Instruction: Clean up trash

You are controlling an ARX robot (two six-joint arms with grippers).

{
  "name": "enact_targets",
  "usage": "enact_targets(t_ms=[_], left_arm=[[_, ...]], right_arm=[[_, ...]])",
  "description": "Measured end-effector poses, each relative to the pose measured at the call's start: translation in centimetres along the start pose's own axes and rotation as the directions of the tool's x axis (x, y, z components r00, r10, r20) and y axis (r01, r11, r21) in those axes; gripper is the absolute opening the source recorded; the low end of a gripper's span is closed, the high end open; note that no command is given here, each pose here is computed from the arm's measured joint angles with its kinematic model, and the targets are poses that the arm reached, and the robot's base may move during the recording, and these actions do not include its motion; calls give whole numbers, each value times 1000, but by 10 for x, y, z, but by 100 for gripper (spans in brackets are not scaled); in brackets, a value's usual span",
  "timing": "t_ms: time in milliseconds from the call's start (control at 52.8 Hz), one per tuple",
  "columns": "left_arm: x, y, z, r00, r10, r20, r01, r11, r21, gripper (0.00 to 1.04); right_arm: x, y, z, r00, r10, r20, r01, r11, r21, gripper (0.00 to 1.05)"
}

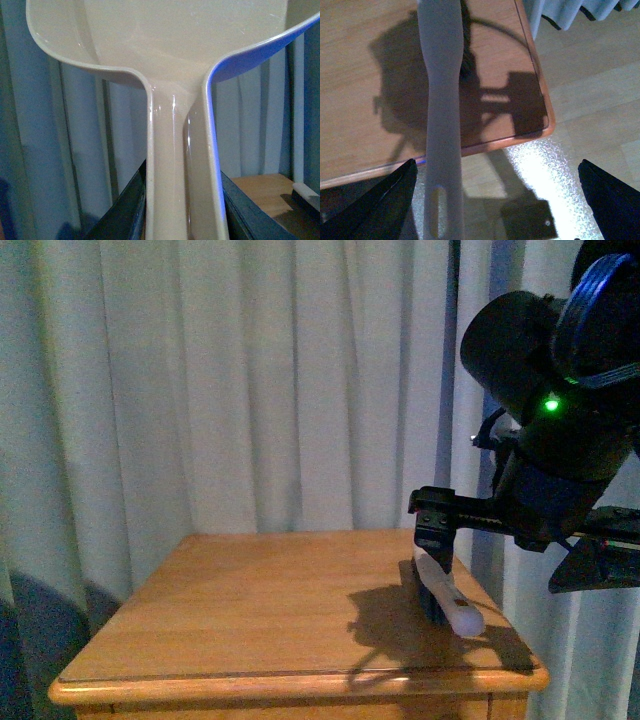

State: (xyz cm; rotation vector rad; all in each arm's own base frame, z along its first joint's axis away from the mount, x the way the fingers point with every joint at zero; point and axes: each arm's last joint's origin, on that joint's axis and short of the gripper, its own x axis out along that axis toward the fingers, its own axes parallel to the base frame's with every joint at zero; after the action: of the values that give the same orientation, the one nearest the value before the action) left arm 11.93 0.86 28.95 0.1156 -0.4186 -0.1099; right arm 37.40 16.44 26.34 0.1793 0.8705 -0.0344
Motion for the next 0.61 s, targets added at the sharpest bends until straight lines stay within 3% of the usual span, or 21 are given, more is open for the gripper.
enact_targets(t_ms=[550, 606], left_arm=[[0, 0, 0, 1000, 0, 0, 0, 1000, 0, 28], [0, 0, 0, 1000, 0, 0, 0, 1000, 0, 28]], right_arm=[[54, 32, -9, 995, -22, -95, 23, 1000, 9, 97], [57, 32, -10, 994, -27, -102, 28, 1000, 13, 94]])
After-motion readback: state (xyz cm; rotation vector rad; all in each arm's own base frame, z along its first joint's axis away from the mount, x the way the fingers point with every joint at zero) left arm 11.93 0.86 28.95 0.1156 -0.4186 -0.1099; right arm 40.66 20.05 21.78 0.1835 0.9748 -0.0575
